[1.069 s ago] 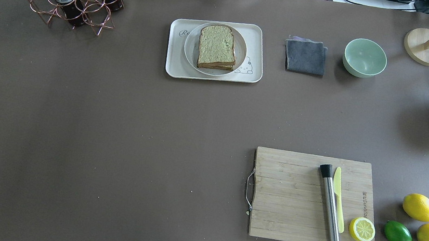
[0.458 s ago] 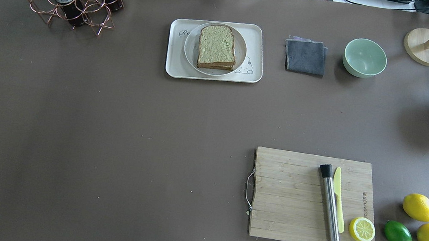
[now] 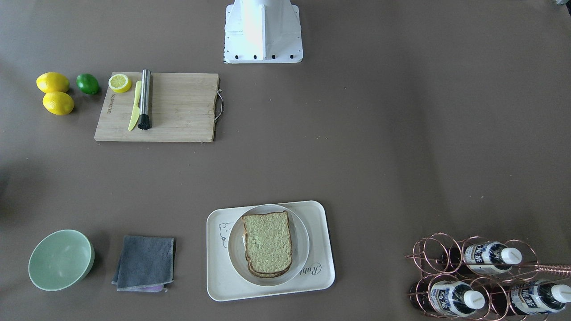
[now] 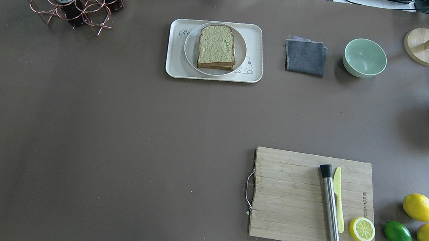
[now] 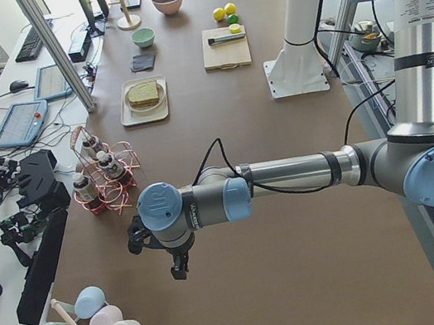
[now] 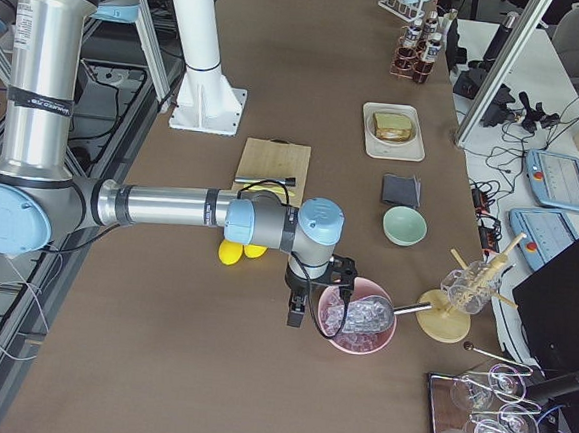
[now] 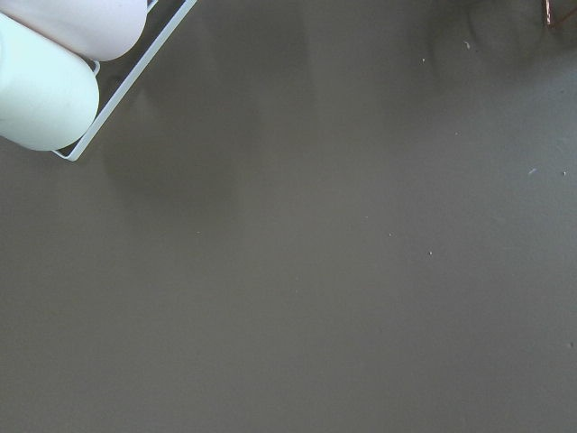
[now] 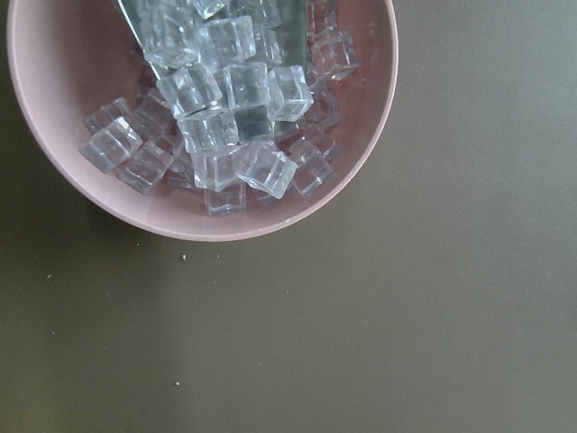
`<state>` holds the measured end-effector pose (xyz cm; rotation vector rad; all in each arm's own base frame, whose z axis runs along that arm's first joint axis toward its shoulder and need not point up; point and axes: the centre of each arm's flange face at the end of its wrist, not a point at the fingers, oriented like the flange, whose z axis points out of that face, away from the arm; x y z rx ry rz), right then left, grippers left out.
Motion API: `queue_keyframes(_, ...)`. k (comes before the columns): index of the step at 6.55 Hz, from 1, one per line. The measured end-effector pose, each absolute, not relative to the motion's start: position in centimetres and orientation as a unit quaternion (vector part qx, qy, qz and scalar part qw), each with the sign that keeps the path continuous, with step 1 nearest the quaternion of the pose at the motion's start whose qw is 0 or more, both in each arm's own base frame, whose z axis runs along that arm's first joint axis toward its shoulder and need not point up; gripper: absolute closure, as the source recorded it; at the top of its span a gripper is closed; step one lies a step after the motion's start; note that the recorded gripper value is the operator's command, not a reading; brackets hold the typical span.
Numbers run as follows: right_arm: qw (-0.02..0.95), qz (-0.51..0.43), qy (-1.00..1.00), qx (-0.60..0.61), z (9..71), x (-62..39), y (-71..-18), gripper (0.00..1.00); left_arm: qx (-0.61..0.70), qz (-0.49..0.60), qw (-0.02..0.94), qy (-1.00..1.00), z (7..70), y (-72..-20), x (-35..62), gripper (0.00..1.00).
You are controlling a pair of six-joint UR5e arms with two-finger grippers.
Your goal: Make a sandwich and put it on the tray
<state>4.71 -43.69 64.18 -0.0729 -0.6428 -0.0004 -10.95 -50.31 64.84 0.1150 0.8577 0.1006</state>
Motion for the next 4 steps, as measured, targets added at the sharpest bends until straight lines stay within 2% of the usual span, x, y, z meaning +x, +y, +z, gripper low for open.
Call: queue_keyframes(4, 0.948, 0.001, -0.316, -0.038, 64.44, 4.71, -43.65, 0.00, 0.054, 0.048, 0.907, 0.416, 65.05, -50.19, -10.93, 0.02)
